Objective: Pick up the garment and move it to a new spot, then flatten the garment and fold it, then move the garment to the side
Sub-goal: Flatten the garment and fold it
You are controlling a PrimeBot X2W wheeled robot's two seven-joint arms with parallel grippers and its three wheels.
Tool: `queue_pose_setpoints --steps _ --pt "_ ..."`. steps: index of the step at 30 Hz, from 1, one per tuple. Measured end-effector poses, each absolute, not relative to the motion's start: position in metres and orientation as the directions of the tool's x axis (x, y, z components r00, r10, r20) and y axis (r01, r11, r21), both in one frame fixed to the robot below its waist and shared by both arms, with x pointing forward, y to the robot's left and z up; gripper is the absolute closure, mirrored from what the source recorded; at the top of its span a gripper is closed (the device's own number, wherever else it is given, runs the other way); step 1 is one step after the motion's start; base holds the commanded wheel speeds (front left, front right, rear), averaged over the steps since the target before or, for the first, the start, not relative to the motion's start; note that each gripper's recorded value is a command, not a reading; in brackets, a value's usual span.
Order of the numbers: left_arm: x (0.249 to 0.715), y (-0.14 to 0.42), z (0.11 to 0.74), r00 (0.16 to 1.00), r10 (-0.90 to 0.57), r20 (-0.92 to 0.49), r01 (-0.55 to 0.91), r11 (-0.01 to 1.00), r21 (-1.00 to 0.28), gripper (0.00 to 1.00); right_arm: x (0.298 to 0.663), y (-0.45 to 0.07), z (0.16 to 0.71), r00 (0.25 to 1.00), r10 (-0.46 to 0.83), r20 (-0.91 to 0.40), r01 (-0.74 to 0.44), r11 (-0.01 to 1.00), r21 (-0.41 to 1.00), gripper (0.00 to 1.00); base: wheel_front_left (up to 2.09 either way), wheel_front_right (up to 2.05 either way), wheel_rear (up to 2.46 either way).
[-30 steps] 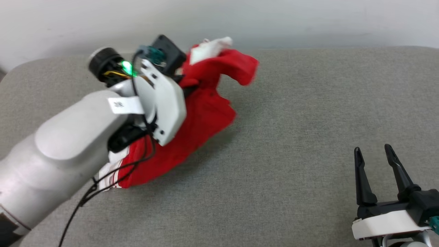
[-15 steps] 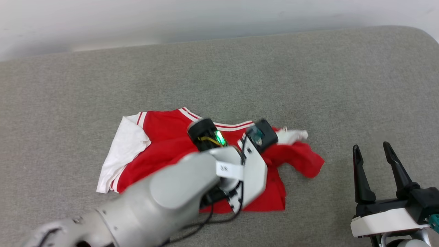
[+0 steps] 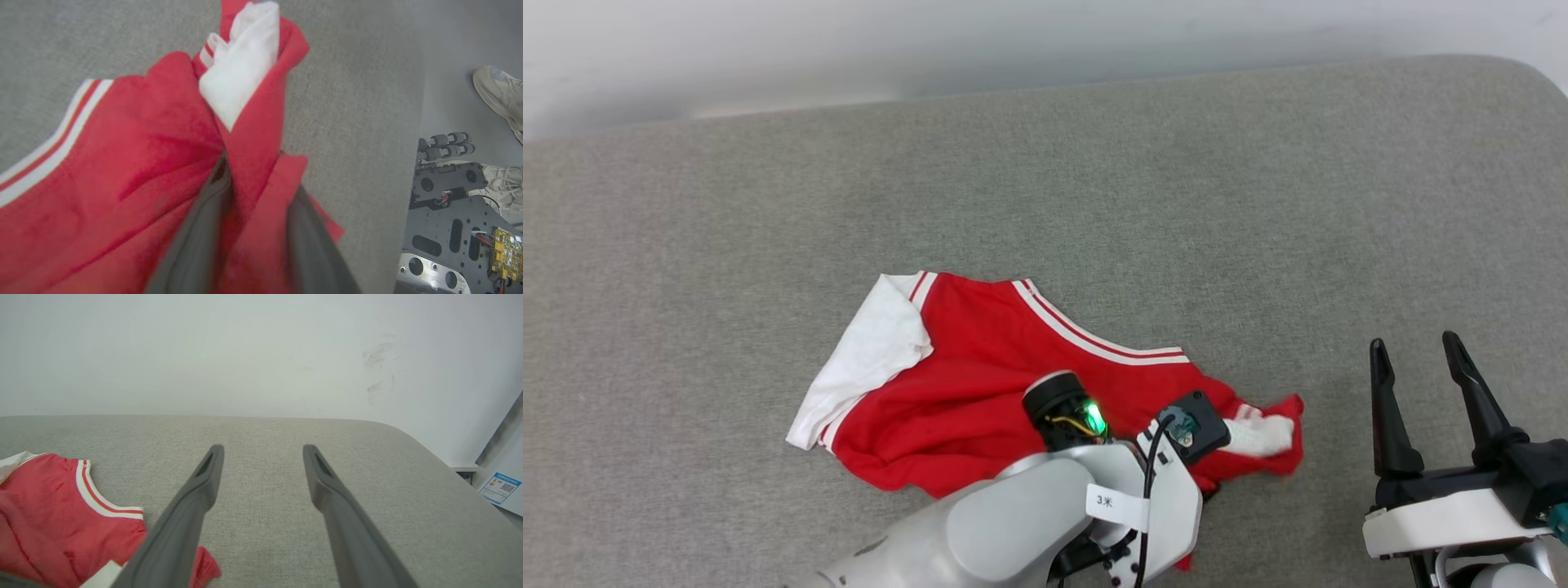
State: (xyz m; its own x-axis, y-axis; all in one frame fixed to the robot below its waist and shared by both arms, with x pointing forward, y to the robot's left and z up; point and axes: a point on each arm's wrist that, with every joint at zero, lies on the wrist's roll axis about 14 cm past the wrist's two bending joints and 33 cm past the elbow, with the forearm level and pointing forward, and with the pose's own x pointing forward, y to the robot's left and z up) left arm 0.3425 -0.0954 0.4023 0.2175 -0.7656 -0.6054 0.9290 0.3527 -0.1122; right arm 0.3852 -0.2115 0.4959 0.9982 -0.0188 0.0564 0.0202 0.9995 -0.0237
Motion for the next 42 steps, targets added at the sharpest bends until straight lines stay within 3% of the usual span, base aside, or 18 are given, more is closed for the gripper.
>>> queue_pose_setpoints --steps 6,13,18,21,29,32,42 --pt "0.368 -0.099 0.445 0.341 -0.832 -0.438 0.917 0.396 -0.038 0.0 0.381 -0.206 0.503 0.997 -0.003 0.076 0.005 1.0 -0.025 0.0 0.0 0.0 0.0" --pt "0.414 -0.066 0.509 0.542 -0.808 -0.229 0.836 0.545 0.056 0.0 0.376 -0.195 0.508 0.995 0.031 0.091 -0.029 0.999 -0.019 0.0 0.0 0.0 0.0" --pt "0.462 0.004 0.547 0.692 -0.692 -0.206 0.722 0.666 0.188 0.0 0.379 -0.185 0.511 0.993 0.063 0.101 -0.061 0.998 -0.016 0.0 0.0 0.0 0.0" --pt "0.48 0.04 0.557 0.736 -0.626 -0.256 0.675 0.704 0.221 0.0 0.38 -0.182 0.51 0.993 0.071 0.099 -0.07 0.997 -0.015 0.0 0.0 0.0 0.0" --pt "0.488 0.098 0.529 0.689 -0.469 -0.553 0.66 0.721 0.21 0.0 0.384 -0.18 0.503 0.994 0.077 0.08 -0.076 0.997 -0.014 0.0 0.0 0.0 0.0" --pt "0.478 0.105 0.497 0.594 -0.423 -0.684 0.686 0.711 0.155 0.0 0.388 -0.182 0.502 0.995 0.071 0.077 -0.07 0.997 -0.016 0.0 0.0 0.0 0.0" --pt "0.451 0.107 0.403 0.366 -0.356 -0.86 0.709 0.705 0.01 0.0 0.397 -0.196 0.489 0.999 0.03 0.044 -0.029 0.999 -0.027 0.0 0.0 0.0 0.0"
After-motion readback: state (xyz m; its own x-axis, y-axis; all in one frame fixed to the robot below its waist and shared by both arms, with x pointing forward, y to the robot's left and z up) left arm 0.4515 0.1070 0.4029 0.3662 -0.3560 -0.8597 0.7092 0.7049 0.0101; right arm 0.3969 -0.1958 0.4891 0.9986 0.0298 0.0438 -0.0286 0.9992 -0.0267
